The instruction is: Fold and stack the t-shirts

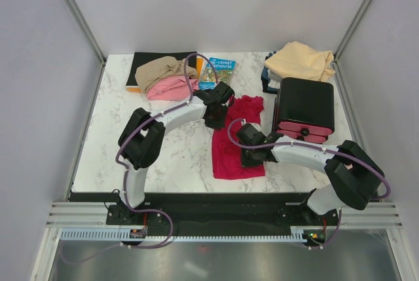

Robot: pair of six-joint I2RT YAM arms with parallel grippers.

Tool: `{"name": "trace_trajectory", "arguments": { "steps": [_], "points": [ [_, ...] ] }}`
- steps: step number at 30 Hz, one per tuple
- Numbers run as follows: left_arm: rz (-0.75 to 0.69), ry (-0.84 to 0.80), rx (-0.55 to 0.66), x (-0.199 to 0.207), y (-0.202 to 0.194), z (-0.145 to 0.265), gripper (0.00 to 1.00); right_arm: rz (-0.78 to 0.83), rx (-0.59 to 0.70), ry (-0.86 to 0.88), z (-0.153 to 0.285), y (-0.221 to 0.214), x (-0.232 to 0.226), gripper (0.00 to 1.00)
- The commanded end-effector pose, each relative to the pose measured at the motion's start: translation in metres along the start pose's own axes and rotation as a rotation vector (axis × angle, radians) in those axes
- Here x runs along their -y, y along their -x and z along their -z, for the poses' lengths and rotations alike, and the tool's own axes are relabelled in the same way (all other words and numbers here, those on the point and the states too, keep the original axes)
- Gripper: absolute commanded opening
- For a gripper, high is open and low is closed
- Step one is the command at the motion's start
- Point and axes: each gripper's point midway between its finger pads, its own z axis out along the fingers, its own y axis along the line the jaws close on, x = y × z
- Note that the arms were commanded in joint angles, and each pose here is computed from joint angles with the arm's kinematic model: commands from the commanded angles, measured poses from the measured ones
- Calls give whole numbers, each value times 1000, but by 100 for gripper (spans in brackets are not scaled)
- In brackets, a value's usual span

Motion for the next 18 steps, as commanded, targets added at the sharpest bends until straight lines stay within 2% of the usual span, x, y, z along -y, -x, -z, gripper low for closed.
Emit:
{"name": "trace_trajectory", "arguments": {
  "steps": [1,3,4,6,7,9,10,18],
  "points": [
    [0,-50,43,3,19,22,2,22,-42,-27,-10,-15,9,0],
    [-7,-133,43,13,13,46,2,22,-49,-31,-13,-15,9,0],
    [-14,-158,15,13,1,48,8,16,-47,-28,-14,-15,7,0],
    [-10,-219,-10,22,-11,58,24,16,-56,-21,-16,-16,6,0],
    [5,-224,-16,21,-18,64,39,18,-57,-11,-17,-15,3,6],
    [22,-234,-36,20,-28,66,52,17,-59,-9,-18,-15,2,18],
    [33,-241,-35,21,-30,71,54,15,-55,-1,-18,-14,0,25],
    [8,-238,-68,30,-48,67,52,15,-61,23,-21,-14,-5,27]
  ]
}}
